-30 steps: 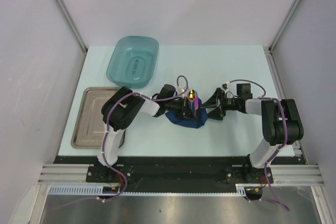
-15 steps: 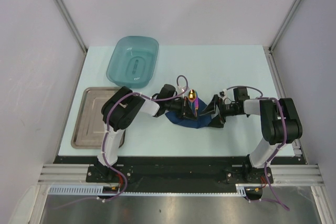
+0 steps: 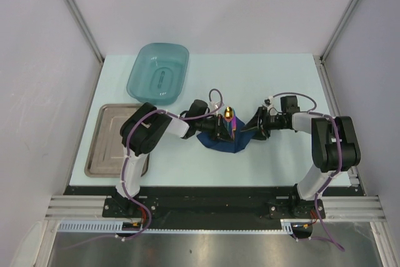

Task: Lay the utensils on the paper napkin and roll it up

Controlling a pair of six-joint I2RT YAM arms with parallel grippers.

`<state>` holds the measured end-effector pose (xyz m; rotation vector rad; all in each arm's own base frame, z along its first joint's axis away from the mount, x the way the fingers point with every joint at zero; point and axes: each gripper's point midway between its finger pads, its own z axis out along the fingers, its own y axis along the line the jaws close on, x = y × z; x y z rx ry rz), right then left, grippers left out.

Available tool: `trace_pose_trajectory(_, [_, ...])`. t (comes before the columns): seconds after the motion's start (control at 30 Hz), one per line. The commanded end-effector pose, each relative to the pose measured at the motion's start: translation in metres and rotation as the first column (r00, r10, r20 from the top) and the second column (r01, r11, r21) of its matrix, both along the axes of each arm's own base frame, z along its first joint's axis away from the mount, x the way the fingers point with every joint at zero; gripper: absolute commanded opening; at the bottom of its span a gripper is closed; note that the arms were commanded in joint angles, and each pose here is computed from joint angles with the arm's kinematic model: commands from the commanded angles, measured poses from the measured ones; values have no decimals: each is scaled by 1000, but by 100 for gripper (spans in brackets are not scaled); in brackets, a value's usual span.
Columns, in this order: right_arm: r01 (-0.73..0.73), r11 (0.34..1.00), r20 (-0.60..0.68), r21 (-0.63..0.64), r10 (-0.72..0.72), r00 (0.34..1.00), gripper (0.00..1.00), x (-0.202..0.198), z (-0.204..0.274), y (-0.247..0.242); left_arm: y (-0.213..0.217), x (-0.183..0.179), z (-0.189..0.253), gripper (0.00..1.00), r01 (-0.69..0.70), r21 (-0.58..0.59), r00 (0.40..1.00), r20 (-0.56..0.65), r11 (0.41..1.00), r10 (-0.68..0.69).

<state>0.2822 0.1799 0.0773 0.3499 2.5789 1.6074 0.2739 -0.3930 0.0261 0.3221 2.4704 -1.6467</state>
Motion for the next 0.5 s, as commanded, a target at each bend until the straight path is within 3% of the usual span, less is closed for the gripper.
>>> trace_pose_trajectory(0.0, [-58,997,80,-55,62,995,45,3,7,7,0,13,3,1,-27,-10,999,36,1000,27])
trace_pose_trajectory(0.03, [-67,996,77,-63,72,994,38,1,6,9,0,13,4,1,-27,-12,999,38,1000,27])
trace_pose_trajectory(0.1, [-92,992,68,-84,98,993,36,-5,2,13,0,14,6,1,-26,-15,999,38,1000,27])
trace_pose_trajectory(0.3, [-123,986,71,-110,131,989,14,-4,0,23,3,16,9,1,-34,-18,999,41,999,34])
trace_pose_trajectory(0.47, [-117,990,42,-81,121,992,7,3,-5,36,3,16,14,1,-30,-28,998,48,999,32])
